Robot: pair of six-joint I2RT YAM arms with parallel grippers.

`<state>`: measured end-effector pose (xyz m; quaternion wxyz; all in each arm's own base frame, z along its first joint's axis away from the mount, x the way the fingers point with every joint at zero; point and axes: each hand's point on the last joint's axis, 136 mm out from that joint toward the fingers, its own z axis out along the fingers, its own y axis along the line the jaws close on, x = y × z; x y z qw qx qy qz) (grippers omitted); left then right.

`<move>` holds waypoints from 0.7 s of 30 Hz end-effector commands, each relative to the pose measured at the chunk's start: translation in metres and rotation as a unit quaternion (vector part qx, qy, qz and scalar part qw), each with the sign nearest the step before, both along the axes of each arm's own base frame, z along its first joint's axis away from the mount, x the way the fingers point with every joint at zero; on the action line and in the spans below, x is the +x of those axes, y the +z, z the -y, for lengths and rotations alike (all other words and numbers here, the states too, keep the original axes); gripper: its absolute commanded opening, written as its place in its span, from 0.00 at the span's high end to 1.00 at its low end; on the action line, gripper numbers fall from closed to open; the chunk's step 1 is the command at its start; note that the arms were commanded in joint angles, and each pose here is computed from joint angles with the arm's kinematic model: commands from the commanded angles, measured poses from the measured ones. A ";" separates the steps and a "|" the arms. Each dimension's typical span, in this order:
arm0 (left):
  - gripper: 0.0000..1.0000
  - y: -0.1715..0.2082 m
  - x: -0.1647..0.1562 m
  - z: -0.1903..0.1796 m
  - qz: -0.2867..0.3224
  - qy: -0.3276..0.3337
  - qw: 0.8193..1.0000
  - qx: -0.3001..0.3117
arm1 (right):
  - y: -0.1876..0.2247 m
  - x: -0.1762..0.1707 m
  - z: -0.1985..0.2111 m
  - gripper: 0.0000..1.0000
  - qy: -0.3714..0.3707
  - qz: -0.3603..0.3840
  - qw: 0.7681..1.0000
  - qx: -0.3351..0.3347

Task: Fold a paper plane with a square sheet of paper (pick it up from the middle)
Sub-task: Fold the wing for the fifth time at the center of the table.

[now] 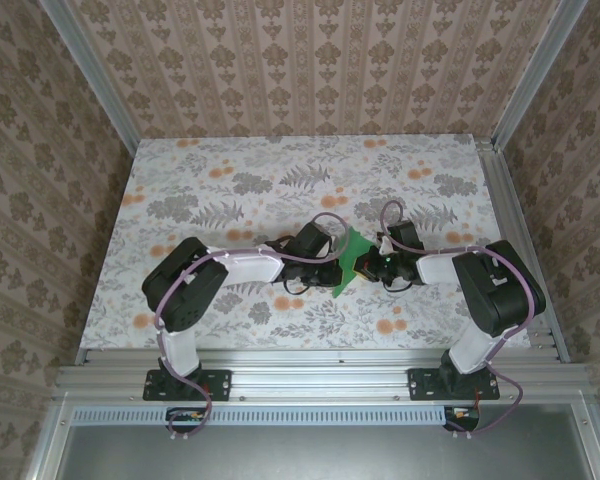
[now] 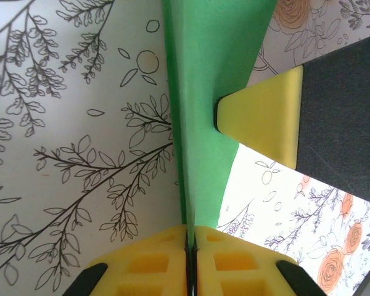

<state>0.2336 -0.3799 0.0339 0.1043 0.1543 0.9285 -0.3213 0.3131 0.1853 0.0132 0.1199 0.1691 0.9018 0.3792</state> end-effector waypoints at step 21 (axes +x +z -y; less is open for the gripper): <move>0.93 -0.005 0.003 -0.004 0.051 -0.034 0.990 0.125 | -0.020 -0.021 0.002 0.94 -0.008 -0.034 0.999 -0.016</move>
